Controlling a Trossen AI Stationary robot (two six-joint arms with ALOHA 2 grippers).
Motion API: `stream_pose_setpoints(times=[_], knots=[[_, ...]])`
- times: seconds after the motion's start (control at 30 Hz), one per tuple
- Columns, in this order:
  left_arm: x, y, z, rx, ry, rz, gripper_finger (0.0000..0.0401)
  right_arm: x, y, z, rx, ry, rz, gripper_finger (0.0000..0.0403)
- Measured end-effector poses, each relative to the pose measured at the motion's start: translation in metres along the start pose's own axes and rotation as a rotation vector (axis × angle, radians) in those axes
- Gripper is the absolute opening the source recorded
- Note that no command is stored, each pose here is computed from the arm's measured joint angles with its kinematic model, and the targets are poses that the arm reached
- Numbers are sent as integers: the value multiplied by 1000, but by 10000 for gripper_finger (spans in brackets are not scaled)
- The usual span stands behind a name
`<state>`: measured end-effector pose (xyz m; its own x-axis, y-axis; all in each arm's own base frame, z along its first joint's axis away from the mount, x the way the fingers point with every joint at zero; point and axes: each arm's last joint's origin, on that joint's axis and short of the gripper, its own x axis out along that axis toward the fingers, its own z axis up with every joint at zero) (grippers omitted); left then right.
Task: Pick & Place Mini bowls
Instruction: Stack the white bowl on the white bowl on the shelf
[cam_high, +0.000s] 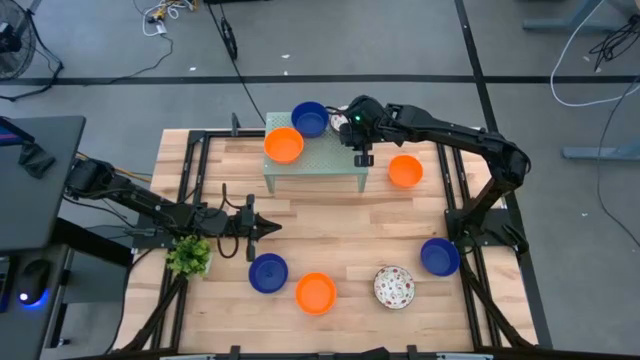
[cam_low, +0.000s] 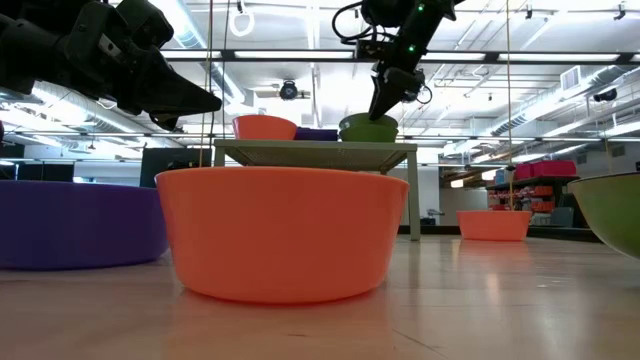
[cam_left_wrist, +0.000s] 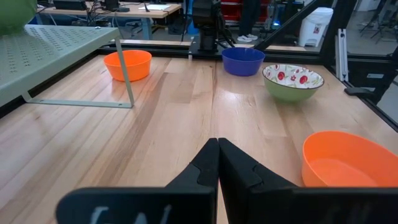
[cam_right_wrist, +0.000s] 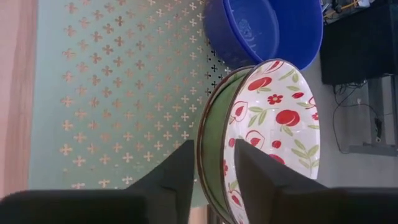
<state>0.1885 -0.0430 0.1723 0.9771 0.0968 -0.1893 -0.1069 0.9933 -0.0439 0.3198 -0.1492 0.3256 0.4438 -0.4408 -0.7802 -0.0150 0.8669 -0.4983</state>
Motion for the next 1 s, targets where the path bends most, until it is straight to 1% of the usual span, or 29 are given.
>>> stream_pose_setpoints(times=[0.23,0.3,0.37,0.47,0.63,0.73,0.87,1.0], knots=[[0,0,0,0,0,0,9,-1,0,-1,-7,6,5,49],[0,0,0,0,0,0,9,-1,0,-1,-12,4,3,39],[0,0,0,1,0,0,9,-1,0,-1,-12,4,3,38],[0,0,0,1,0,0,9,-1,0,0,-8,-1,11,58],[0,0,0,1,0,0,9,-1,0,0,-14,-8,9,119],[0,0,0,2,1,0,9,-6,1,1,-31,-32,18,147],[0,0,0,2,1,0,9,-15,1,1,-28,-63,23,160],[0,0,0,2,1,0,9,-17,0,-1,23,-60,39,150]])
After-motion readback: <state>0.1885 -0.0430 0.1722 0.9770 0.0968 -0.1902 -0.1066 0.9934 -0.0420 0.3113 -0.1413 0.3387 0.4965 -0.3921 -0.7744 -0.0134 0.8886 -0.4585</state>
